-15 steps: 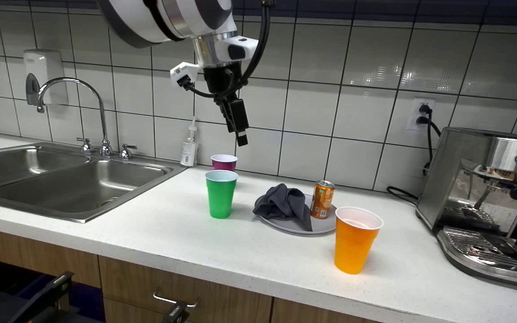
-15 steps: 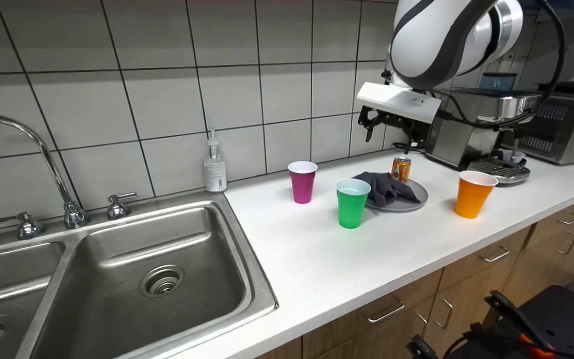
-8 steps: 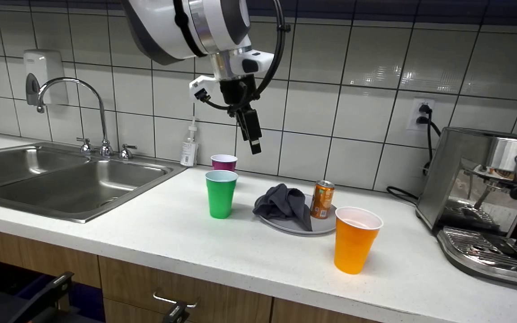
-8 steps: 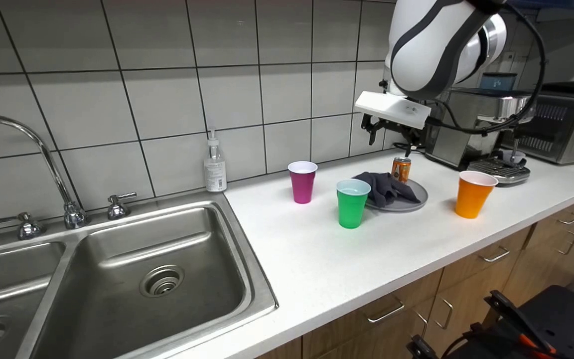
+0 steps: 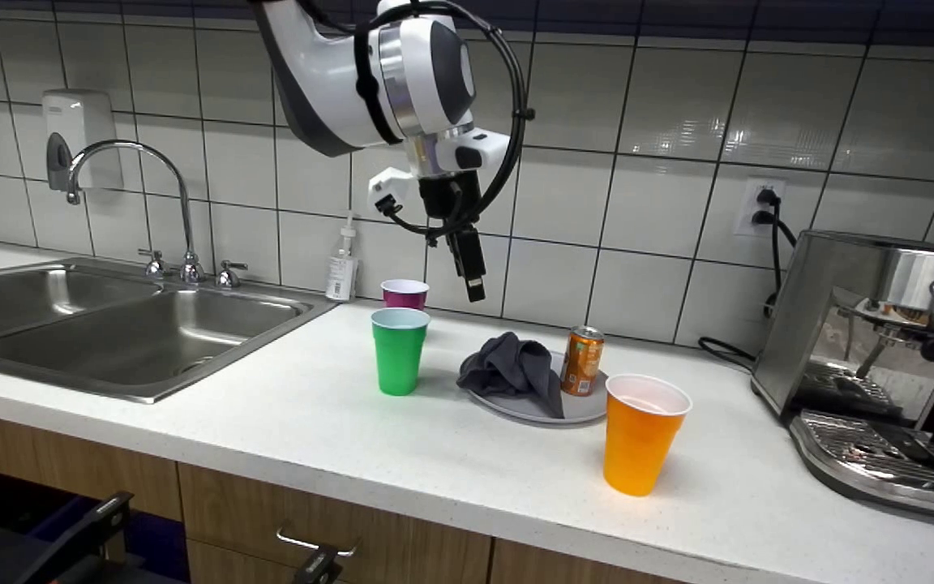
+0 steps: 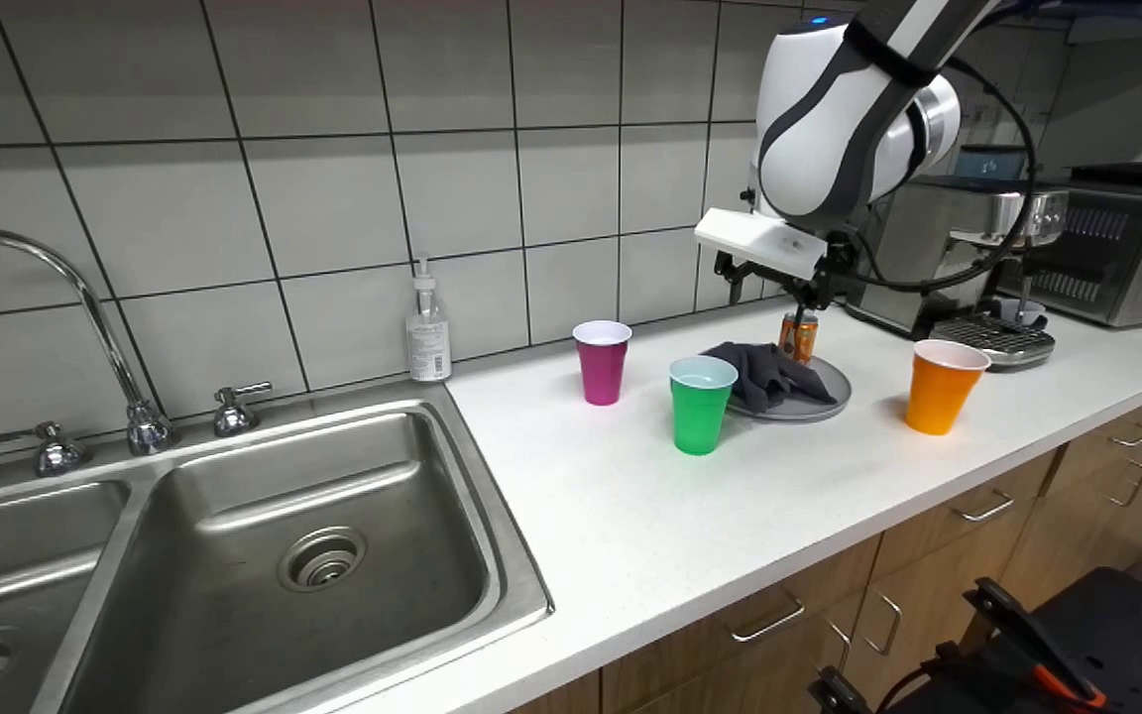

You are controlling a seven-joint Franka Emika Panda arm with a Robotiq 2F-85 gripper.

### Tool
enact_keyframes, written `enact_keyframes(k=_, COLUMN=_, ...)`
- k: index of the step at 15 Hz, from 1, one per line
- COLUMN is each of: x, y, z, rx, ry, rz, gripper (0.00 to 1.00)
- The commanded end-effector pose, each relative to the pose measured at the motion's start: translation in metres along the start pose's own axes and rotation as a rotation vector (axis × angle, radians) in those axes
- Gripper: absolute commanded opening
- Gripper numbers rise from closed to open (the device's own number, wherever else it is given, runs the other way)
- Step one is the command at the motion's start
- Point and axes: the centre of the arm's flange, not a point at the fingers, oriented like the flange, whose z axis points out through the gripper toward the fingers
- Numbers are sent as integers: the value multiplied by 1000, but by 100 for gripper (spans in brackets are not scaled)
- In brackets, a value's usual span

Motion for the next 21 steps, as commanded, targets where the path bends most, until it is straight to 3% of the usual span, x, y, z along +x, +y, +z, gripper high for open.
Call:
enact_keyframes(k=1, x=10, y=-16, z=25, rx=-10, ry=22, rz=34, gripper=100)
enact_keyframes(k=21, x=38, y=-20, z=116, rx=-137, ry=-27, rz=-21, gripper=100)
